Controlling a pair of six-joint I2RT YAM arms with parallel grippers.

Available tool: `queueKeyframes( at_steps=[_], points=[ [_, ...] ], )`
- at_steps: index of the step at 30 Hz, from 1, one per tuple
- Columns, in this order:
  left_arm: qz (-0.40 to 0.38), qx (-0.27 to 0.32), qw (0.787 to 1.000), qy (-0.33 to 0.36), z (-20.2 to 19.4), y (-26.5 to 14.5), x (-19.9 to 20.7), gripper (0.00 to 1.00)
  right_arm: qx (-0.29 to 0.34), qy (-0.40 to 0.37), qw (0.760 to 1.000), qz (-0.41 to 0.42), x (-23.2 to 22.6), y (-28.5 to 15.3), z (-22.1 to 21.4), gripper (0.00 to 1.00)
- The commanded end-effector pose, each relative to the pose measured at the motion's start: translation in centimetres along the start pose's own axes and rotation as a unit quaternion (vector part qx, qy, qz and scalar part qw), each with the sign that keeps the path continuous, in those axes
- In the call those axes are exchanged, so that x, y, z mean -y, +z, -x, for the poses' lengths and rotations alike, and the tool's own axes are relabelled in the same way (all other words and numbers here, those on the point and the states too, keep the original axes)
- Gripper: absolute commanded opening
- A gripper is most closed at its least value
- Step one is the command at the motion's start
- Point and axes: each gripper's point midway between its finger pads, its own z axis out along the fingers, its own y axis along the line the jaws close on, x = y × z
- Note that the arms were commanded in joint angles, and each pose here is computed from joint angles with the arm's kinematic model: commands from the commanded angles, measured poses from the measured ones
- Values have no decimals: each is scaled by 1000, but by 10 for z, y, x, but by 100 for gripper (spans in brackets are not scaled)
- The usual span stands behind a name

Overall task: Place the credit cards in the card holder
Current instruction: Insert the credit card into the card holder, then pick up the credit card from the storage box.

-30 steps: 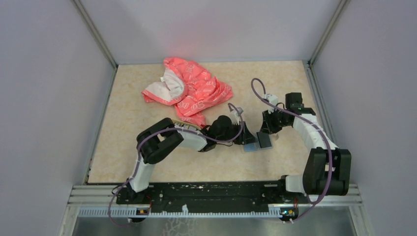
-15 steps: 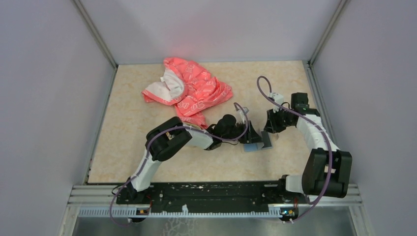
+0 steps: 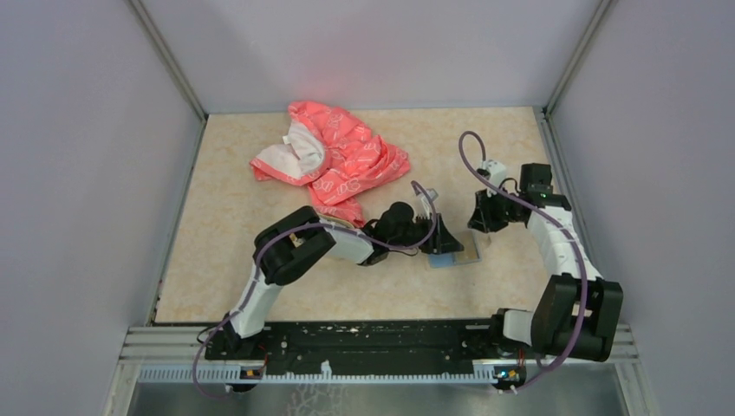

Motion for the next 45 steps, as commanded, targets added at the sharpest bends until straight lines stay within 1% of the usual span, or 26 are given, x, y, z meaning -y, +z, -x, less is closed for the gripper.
queueKeyframes(
  at_steps=[1,4,8,11,13,14,16,17,18,20,21,22,25,28,30,32,37,38,45],
  points=[
    [-16,54,996,75,32,-30,35,49,54,-48,997,7,-7,-17,28,23],
    [-3,72,990,124,40,-58,46,49,74,-67,995,13,-14,-23,35,22],
    [23,88,976,197,47,-99,56,49,105,-105,988,34,-30,-32,44,22],
    [65,82,963,250,45,-129,48,50,142,-142,978,60,-49,-43,54,23],
    [104,83,953,271,46,-150,40,52,174,-171,967,73,-63,-52,62,28],
    [128,88,950,272,48,-161,35,55,187,-185,961,84,-69,-54,63,33],
    [186,107,935,283,57,-187,22,65,215,-208,947,114,-84,-59,67,49],
    [206,113,928,288,60,-198,17,71,228,-218,939,136,-93,-61,68,59],
    [227,114,922,293,60,-210,12,78,242,-231,927,166,-106,-65,69,66],
    [272,124,907,296,64,-231,-2,95,256,-246,915,193,-119,-71,75,81],
    [294,126,900,295,65,-241,-8,98,257,-252,911,200,-124,-72,78,88],
    [312,124,896,292,66,-251,-15,99,253,-259,910,204,-128,-70,80,97],
    [372,115,881,269,74,-281,-36,99,226,-278,911,204,-139,-51,80,98],
    [449,99,848,265,78,-312,-57,99,215,-260,915,221,-144,-34,77,98],
    [486,84,829,261,78,-326,-70,96,200,-262,919,215,-138,-28,70,98],
    [507,67,821,252,77,-334,-81,92,186,-257,926,205,-133,-24,64,98],
    [500,35,830,246,79,-326,-91,73,186,-264,927,188,-129,-21,57,97],
    [495,30,833,245,81,-323,-92,71,186,-265,928,184,-128,-21,57,97],
    [477,-4,851,217,76,-311,-108,65,182,-266,930,175,-125,-19,54,97]
  ],
)
